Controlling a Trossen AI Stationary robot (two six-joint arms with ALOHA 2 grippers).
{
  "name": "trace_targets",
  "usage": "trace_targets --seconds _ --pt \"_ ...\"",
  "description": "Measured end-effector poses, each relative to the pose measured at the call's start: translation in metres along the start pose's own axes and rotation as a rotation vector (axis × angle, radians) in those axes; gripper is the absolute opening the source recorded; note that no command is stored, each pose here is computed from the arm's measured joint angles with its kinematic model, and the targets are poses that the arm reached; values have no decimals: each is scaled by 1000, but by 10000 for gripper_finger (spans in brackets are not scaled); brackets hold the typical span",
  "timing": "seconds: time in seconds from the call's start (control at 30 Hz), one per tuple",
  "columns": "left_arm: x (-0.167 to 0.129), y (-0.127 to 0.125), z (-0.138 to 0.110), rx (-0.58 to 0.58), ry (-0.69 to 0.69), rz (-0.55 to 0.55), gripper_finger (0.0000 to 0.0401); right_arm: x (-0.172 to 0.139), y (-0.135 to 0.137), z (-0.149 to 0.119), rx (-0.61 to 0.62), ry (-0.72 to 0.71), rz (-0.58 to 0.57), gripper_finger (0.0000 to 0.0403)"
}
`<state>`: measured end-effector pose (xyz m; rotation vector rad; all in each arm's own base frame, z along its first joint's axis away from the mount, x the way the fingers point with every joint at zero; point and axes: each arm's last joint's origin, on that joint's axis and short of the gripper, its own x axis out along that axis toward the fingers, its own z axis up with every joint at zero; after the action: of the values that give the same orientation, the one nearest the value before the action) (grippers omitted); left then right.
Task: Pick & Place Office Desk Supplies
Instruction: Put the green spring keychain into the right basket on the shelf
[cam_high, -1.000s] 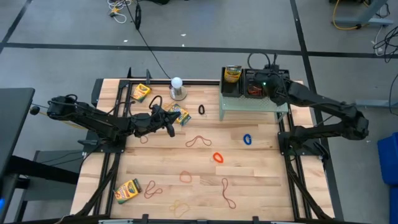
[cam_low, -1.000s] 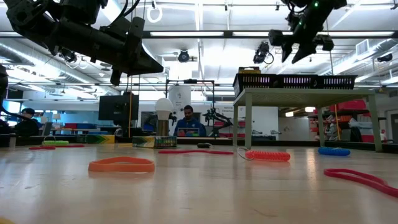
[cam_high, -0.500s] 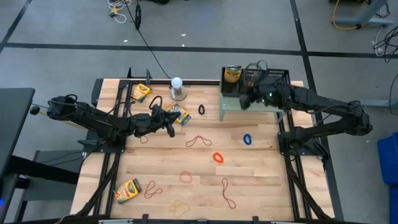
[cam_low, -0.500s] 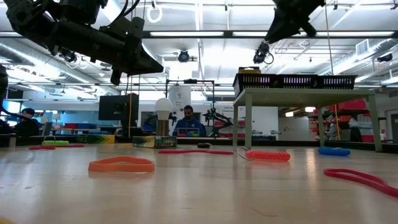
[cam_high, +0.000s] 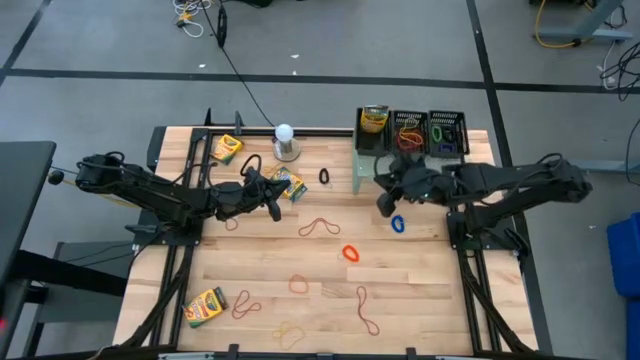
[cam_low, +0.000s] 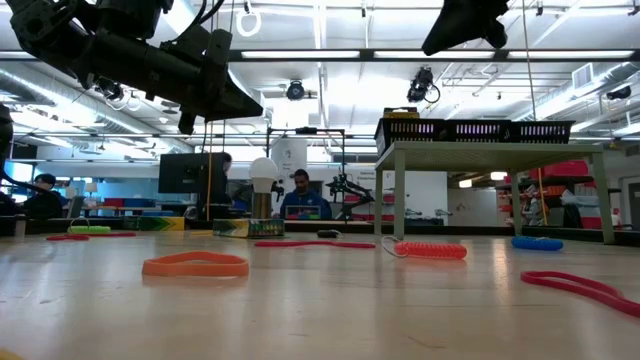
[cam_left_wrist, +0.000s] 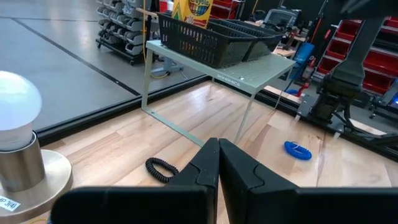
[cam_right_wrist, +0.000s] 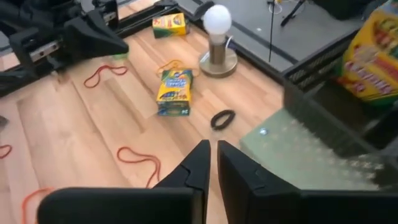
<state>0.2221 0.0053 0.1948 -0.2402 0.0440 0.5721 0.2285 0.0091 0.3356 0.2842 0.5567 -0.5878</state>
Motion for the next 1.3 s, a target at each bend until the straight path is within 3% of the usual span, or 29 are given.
trace_targets --seconds 0.3,0.57,0.8,1.1,1.3 --pt "0 -1 1 -25 -6 -14 13 36 27 -15 -17 111 29 39" --pt "0 -3 1 -128 16 -95 13 71 50 -20 8 80 72 11" --pt "3 2 14 -185 48 -34 5 66 55 -12 31 12 141 7" --pt "11 9 60 -4 339 172 7 38 40 0 9 -52 133 6" --pt "0 28 77 -14 640 339 9 29 35 3 1 -63 135 8"
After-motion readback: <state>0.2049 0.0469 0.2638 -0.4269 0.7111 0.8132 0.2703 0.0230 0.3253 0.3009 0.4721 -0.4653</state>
